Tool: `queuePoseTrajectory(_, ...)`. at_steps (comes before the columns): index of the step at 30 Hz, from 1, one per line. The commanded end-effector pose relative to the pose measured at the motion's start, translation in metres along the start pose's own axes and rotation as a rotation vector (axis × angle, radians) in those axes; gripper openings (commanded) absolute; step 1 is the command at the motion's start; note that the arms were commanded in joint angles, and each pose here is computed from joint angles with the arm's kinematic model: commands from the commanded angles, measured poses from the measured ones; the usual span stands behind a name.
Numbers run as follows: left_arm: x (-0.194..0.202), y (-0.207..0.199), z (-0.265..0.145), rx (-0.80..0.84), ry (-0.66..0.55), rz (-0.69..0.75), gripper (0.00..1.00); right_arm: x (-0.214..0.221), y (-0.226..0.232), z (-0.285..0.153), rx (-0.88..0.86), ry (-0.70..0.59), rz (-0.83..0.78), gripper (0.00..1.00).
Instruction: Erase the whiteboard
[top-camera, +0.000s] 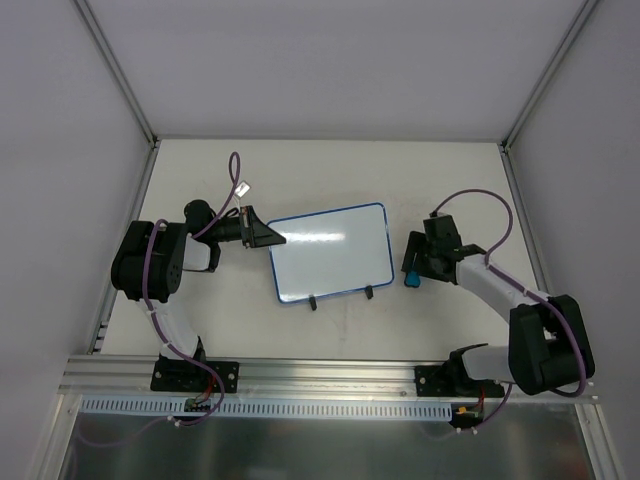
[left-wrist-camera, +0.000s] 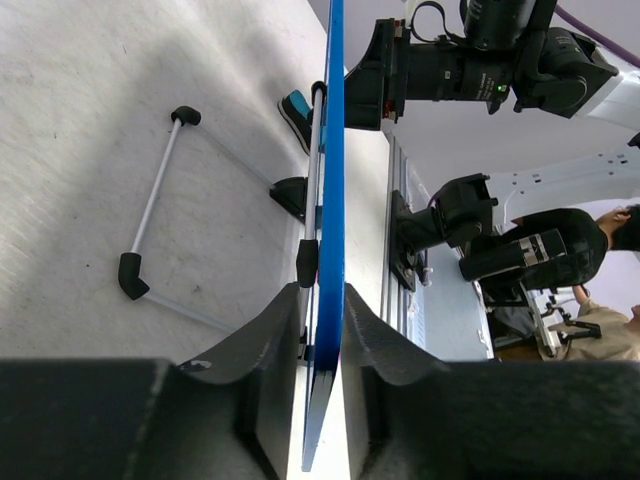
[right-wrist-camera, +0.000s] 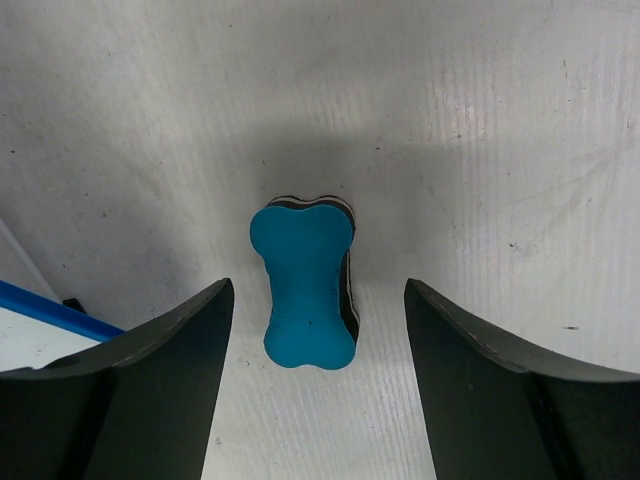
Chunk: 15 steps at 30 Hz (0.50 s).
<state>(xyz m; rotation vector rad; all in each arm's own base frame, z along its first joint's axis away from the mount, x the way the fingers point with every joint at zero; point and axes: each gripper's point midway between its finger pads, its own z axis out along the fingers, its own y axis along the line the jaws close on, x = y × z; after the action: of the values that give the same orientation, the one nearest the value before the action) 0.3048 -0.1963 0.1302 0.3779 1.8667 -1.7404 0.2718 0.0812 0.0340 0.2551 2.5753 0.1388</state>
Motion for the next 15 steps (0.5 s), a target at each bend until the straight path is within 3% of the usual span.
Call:
queuePoseTrajectory(1,-0.019,-0.03,0.0,0.094,-0.028,0.383,0.23,-0.025,0.006,-0.013,-0.021,-0.08,-0.003,0.73)
queuePoseTrajectory(13,-0.021,-0.029,-0.003,0.078,-0.051,0.406,0.38,-0.035,0.007,-0.032,-0.043,-0.14,-0.009,0.73)
queuePoseTrajectory(15,-0.024,-0.026,-0.007,0.058,-0.076,0.406,0.46,-0.038,0.008,-0.035,-0.049,-0.153,-0.011,0.73)
